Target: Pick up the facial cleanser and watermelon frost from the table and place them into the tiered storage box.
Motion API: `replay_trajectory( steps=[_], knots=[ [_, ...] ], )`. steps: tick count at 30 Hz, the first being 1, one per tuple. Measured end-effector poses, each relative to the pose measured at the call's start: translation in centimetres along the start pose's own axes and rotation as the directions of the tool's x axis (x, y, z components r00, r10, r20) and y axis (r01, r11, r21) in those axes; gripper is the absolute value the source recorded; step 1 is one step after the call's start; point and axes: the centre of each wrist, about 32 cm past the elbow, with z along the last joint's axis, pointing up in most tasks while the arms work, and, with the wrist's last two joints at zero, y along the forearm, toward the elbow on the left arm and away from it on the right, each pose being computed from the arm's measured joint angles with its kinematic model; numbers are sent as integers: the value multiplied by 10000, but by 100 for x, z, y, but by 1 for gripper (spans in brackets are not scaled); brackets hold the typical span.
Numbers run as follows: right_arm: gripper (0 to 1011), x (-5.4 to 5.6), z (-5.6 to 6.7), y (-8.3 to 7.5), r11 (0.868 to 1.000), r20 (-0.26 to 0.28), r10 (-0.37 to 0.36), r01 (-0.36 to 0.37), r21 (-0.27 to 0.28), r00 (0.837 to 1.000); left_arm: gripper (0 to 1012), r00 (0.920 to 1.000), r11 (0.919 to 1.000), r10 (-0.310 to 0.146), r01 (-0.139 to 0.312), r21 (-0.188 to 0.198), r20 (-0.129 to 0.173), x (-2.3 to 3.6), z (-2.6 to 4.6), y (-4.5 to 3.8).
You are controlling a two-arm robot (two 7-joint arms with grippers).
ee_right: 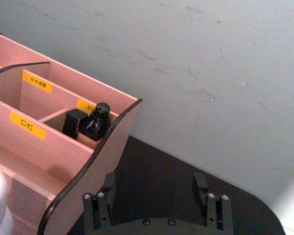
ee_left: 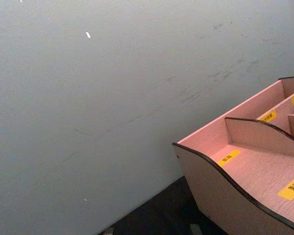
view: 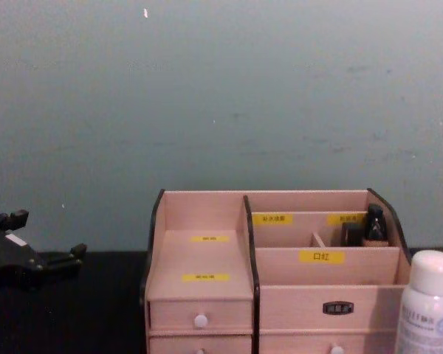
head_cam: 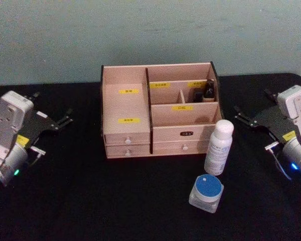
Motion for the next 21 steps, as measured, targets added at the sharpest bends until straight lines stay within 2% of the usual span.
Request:
replay_trajectory(
  steps=[21],
  knots=[
    [1000,0,0,0,10000,0,0,0,0,10000,1001,10000,10000,-1,1,0,0,0,0,0]
  ],
)
